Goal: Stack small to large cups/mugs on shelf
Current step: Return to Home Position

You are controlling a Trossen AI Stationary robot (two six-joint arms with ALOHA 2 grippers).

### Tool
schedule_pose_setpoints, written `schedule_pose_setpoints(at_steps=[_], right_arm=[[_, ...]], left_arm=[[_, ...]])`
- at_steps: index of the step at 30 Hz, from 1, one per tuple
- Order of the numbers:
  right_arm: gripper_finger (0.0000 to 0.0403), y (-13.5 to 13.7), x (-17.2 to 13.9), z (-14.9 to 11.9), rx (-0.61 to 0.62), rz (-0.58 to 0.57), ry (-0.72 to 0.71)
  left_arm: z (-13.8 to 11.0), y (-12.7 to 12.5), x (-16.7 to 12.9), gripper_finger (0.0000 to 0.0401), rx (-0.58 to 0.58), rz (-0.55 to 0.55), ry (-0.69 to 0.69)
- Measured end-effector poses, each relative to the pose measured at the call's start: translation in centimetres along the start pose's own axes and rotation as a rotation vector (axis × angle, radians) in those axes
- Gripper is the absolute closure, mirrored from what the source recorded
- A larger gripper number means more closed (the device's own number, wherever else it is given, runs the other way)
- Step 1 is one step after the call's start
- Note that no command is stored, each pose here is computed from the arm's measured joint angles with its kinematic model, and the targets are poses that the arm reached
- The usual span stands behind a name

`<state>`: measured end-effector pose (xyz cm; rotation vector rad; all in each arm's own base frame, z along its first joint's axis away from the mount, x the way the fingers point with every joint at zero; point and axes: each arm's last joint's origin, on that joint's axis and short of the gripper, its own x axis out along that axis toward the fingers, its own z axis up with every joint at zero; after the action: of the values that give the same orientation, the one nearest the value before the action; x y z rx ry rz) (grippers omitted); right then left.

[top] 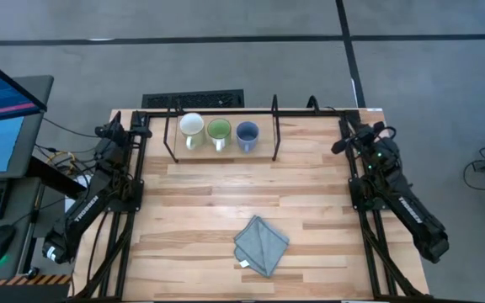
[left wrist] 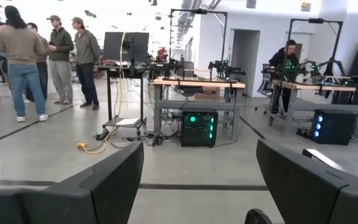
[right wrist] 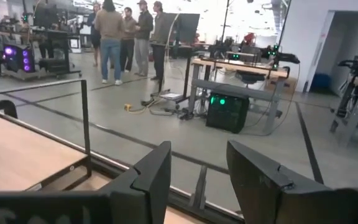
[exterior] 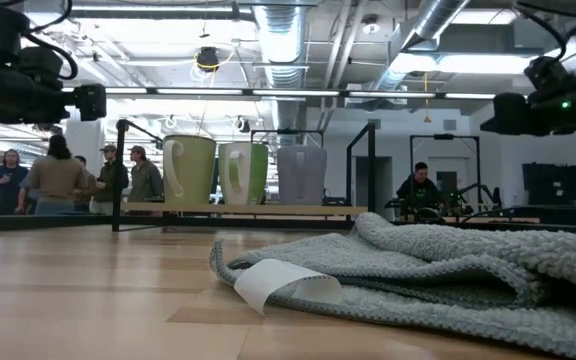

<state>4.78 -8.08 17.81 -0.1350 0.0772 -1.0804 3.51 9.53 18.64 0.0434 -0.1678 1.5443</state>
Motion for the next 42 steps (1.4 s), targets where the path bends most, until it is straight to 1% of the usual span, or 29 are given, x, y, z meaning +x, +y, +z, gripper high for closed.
schedule_pose_setpoints(at_steps=[5, 15, 17, 19, 23, 27, 29, 32, 36, 39, 42], right_arm=[[0.0227, 0.1, 0.3, -1.0, 0.001, -0.025, -0.024], [0.0227, 0.1, 0.4, -1.0, 0.011, -0.021, -0.022], [0.0227, 0.1, 0.4, -1.0, 0.011, -0.020, -0.022], [0.0227, 0.1, 0.4, -1.0, 0.011, -0.020, -0.021], [0.0225, 0.1, 0.4, -1.0, 0.011, -0.019, -0.022], [0.0226, 0.1, 0.4, -1.0, 0.010, -0.019, -0.022], [0.0227, 0.1, 0.4, -1.0, 0.010, -0.018, -0.021], [0.0227, 0.1, 0.4, -1.0, 0.010, -0.018, -0.021], [0.0227, 0.1, 0.4, -1.0, 0.010, -0.018, -0.021], [0.0226, 0.1, 0.4, -1.0, 0.010, -0.018, -0.021], [0.0225, 0.1, 0.4, -1.0, 0.010, -0.018, -0.021]], left_arm=[[-0.1, 0.0, 0.0, 0.0097, 0.002, 0.000, 0.004], [-0.1, 0.0, 0.0, 0.0097, 0.004, 0.000, 0.012], [-0.1, 0.0, 0.0, 0.0097, -0.011, 0.000, 0.012], [-0.1, 0.0, 0.0, 0.0097, -0.051, 0.002, 0.011], [-0.3, 0.1, 0.0, 0.0097, -0.073, 0.050, 0.006], [-0.7, 0.3, 0.0, 0.0097, -0.053, 0.113, 0.025], [-0.9, 0.3, 0.0, 0.0097, -0.041, 0.113, 0.040], [-0.9, 0.2, 0.0, 0.0097, -0.004, 0.061, 0.045], [-1.0, -0.1, 0.0, 0.0097, 0.007, -0.032, 0.053], [-1.4, -0.2, -0.1, 0.0097, 0.052, -0.095, 0.095], [-1.7, -0.5, -0.1, 0.0097, 0.049, -0.184, 0.121]])
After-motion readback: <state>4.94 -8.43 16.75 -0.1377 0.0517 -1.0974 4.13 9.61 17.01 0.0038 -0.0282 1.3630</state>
